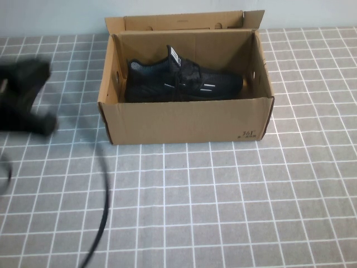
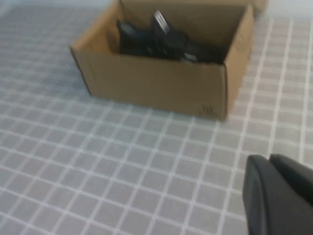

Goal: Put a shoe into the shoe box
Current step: Place the shoe in the shoe box

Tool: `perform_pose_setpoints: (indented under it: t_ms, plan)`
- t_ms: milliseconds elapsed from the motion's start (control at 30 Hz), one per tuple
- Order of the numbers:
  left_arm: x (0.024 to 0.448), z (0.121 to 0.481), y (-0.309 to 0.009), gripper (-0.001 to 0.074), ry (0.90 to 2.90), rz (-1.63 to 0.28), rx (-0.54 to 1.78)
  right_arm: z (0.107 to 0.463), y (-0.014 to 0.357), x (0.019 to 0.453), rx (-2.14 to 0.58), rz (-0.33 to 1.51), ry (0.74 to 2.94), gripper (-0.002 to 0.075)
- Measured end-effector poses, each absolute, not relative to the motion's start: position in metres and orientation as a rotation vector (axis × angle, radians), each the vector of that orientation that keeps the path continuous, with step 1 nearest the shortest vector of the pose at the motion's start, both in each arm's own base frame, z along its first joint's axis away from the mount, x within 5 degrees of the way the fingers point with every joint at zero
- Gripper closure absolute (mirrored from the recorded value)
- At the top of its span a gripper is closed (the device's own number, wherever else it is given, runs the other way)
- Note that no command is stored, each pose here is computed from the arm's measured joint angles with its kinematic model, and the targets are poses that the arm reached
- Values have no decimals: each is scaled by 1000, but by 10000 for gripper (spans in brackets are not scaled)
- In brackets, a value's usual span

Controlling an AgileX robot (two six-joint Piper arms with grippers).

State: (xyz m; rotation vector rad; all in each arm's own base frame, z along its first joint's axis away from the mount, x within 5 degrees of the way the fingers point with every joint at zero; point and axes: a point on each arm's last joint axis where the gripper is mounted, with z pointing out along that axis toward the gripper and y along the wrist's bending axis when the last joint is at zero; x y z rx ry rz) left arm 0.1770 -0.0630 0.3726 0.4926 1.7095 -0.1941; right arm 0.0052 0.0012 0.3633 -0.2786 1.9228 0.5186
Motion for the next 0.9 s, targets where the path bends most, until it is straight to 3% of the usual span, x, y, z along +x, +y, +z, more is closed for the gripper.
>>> perform_pose_setpoints:
  t_ms: [333, 667, 900]
  plan:
    - [97, 287, -29, 736, 1572, -151, 303, 320, 21, 25, -270, 669, 1715, 742]
    - [72, 202, -20, 736, 1672, -234, 192, 307, 25, 31, -262, 675, 1720, 742]
    - [71, 191, -20, 736, 1709, -244, 197, 307, 25, 31, -262, 677, 1722, 742]
